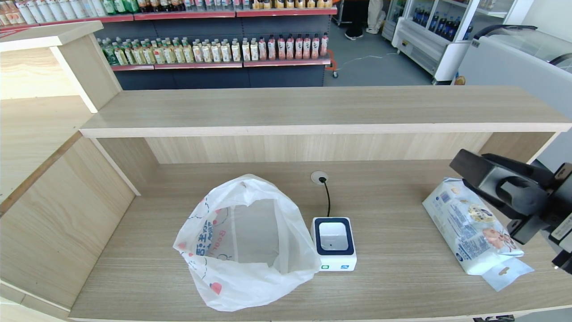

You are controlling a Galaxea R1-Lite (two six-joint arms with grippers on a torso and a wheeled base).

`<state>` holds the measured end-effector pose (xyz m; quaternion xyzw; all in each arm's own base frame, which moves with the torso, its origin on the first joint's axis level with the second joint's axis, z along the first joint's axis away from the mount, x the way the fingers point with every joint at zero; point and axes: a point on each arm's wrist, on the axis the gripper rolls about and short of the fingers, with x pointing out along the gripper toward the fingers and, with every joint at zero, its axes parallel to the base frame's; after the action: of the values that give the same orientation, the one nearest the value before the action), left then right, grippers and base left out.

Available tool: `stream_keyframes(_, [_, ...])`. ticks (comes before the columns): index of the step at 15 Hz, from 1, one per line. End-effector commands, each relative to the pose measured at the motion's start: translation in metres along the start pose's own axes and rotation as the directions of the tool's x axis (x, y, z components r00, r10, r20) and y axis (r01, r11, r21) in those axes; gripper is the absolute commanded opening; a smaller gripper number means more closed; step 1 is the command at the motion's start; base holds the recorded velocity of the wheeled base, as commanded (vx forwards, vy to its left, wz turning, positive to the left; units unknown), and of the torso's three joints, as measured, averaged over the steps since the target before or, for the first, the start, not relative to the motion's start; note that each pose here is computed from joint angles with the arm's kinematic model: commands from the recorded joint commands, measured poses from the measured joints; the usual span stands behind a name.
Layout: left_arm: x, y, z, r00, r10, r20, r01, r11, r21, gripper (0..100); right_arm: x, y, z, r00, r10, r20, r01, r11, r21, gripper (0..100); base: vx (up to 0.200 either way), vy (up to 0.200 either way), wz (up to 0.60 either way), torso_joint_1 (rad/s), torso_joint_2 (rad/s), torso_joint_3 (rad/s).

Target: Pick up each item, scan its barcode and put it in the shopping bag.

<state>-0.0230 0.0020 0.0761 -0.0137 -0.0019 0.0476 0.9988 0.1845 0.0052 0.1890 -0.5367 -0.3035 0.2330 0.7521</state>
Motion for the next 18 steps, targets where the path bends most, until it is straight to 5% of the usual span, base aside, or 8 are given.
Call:
stream_keyframes(1, [0.000, 0.000, 0.000, 1.000, 0.000, 0.001, 0.000, 1.000, 0.000, 100, 0.003, -0.004, 0.016, 0.997, -0.013, 0.075, 0.018, 0.998, -0.057, 0, 0.000, 0.000, 0.00, 0.000, 0.00, 0.000])
stream_keyframes(7, [0.000, 0.000, 0.000, 1.000, 0.000, 0.001, 0.000, 1.000, 0.000, 100, -0.007, -0.021, 0.040, 0.987, -0.084, 0.140, 0.141, 0.869, -0.475, 0, 0.000, 0.000, 0.00, 0.000, 0.00, 0.000])
stream_keyframes(10, [0.000, 0.000, 0.000, 1.000, 0.001, 0.001, -0.001, 1.000, 0.000, 100, -0.011, -0.028, 0.063, 0.964, -0.106, 0.245, 0.246, 0.709, -0.661, 0, 0.000, 0.000, 0.00, 0.000, 0.00, 0.000])
stream_keyframes(14, [0.000, 0.000, 0.000, 1.000, 0.001, 0.001, -0.001, 1.000, 0.000, 100, -0.014, -0.027, 0.087, 0.918, -0.109, 0.382, 0.377, 0.539, -0.753, 0, 0.000, 0.000, 0.00, 0.000, 0.00, 0.000])
stream_keyframes(18, [0.000, 0.000, 0.000, 1.000, 0.001, 0.001, -0.001, 1.000, 0.000, 100, -0.017, -0.019, 0.105, 0.871, -0.062, 0.487, 0.459, 0.456, -0.763, 0, 0.000, 0.000, 0.00, 0.000, 0.00, 0.000])
